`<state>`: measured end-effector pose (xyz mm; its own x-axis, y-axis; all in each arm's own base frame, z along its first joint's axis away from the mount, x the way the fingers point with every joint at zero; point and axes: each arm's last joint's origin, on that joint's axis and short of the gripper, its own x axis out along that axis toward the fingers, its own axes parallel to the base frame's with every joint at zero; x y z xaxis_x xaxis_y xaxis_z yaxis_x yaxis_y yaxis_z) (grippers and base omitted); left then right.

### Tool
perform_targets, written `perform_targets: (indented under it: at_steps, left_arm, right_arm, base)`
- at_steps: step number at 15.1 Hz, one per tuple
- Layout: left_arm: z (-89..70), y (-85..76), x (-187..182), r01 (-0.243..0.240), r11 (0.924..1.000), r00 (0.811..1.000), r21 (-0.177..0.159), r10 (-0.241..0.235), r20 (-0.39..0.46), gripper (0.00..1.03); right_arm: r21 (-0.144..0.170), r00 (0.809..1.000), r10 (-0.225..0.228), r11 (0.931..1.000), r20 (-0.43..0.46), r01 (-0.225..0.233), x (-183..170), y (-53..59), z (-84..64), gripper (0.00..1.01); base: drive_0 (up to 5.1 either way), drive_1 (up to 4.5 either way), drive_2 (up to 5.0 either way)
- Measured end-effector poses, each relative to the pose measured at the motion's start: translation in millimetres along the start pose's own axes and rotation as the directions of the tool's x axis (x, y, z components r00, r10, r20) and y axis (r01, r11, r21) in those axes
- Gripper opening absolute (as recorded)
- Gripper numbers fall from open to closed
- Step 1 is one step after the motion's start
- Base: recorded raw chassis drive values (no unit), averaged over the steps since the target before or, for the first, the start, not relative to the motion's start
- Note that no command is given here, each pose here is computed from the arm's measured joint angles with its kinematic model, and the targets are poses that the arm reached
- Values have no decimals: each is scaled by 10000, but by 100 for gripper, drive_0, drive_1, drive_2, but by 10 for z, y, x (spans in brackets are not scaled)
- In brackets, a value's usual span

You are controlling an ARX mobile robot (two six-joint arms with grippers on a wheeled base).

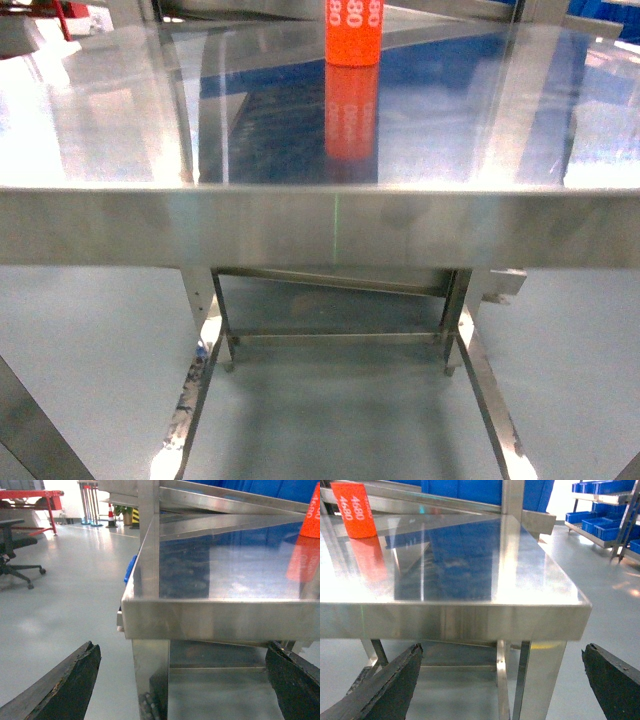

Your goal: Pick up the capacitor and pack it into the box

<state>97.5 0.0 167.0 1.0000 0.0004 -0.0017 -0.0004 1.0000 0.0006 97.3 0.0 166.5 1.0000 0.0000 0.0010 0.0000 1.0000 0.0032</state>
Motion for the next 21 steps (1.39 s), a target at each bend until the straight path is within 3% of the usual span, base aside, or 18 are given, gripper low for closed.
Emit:
perform_targets:
  at_steps: [21]
  left_arm:
    - [1,0,0,0,10000,10000,0,0,8,98]
  right_arm:
    - [-8,10000,0,10000,8,0,0,0,1,98]
  base:
    - [0,0,0]
